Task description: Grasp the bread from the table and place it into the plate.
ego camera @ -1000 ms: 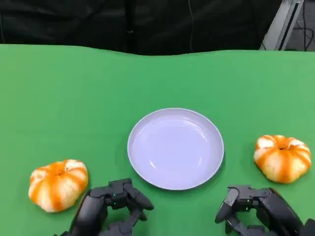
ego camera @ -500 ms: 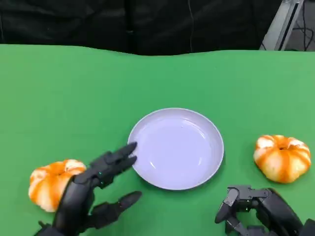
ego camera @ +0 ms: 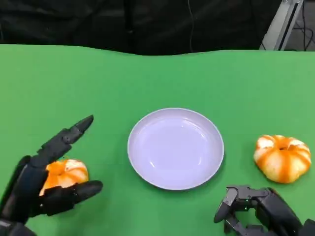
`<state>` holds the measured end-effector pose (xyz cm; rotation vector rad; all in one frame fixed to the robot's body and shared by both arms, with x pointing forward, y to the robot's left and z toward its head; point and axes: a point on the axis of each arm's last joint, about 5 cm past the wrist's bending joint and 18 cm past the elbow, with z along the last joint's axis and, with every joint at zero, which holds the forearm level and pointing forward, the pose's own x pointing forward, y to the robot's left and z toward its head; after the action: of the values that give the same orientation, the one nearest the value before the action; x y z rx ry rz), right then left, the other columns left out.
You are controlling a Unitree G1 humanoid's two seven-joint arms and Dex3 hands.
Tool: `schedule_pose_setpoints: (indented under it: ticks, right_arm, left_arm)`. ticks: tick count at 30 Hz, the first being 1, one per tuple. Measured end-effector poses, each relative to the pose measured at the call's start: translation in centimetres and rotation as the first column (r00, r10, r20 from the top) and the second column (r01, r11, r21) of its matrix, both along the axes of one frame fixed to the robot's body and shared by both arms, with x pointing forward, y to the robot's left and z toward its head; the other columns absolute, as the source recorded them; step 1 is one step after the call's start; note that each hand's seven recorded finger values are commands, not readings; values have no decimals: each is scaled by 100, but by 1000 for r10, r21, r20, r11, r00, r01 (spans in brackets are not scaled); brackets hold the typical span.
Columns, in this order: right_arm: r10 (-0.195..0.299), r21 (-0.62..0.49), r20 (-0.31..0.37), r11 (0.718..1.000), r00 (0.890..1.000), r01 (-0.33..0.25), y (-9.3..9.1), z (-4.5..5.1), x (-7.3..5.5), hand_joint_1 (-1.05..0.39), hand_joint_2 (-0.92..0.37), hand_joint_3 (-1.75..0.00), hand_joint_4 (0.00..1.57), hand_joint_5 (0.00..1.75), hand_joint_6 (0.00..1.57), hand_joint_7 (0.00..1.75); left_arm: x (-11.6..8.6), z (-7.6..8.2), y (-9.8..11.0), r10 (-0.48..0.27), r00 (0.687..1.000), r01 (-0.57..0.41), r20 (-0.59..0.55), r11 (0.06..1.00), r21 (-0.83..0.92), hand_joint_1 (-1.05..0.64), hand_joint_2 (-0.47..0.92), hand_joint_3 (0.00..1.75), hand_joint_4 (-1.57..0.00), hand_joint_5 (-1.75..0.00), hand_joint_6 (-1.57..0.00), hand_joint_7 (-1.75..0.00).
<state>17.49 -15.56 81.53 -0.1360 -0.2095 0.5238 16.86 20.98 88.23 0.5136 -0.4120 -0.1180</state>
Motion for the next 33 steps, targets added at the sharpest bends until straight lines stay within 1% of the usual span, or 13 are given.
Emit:
schedule_pose_setpoints:
  ticks: [3, 8, 12, 16, 21, 23, 27, 33]
  right_arm:
    - [2, 1, -1, 1000, 1000, -2, -1, 0, 0, -12, -67, -87, 80, 148, 83, 116]
    - [2, 1, -1, 1000, 1000, -2, -2, 0, 0, -13, -68, -86, 80, 147, 83, 116]
    - [2, 1, -1, 1000, 1000, -2, -2, 0, 0, -13, -68, -86, 80, 147, 83, 116]
    - [3, 1, -1, 1000, 1000, -3, -3, -1, 0, -13, -69, -85, 80, 147, 82, 115]
    - [6, 0, -1, 1000, 1000, -6, -4, -1, -1, -13, -69, -84, 80, 147, 83, 115]
    - [6, 0, -1, 1000, 1000, -6, -5, -1, -2, -14, -68, -84, 80, 147, 84, 115]
    - [6, 0, -2, 1000, 1000, -6, -7, -3, -5, -14, -68, -85, 81, 147, 83, 116]
    - [4, 0, -3, 1000, 1000, -4, -9, -5, -8, -15, -67, -85, 81, 147, 84, 115]
  left_arm:
    - [-13, 54, 58, 67, 997, -62, -28, 988, 142, -88, 92, 20, -43, 0, -47, -3]
    - [-27, 90, 114, 175, 982, -150, -65, 948, 281, -91, 92, 21, -49, -3, -49, -3]
    - [-31, 66, 144, 251, 965, -207, -77, 908, 364, -93, 92, 21, -52, -3, -52, -3]
    - [-23, 19, 147, 318, 945, -251, -79, 857, 450, -92, 92, 19, -51, -2, -52, -2]
    - [-15, -66, 145, 351, 929, -250, -121, 832, 495, -95, 92, 19, -49, 0, -50, 0]
    - [3, -82, 152, 351, 927, -241, -130, 826, 510, -98, 92, 21, -48, 0, -48, 0]
    - [52, -165, 174, 354, 917, -205, -184, 814, 544, -101, 92, 23, -46, 0, -46, 0]
    - [116, -250, 172, 331, 910, -145, -249, 819, 556, -102, 92, 24, -47, -1, -46, 0]
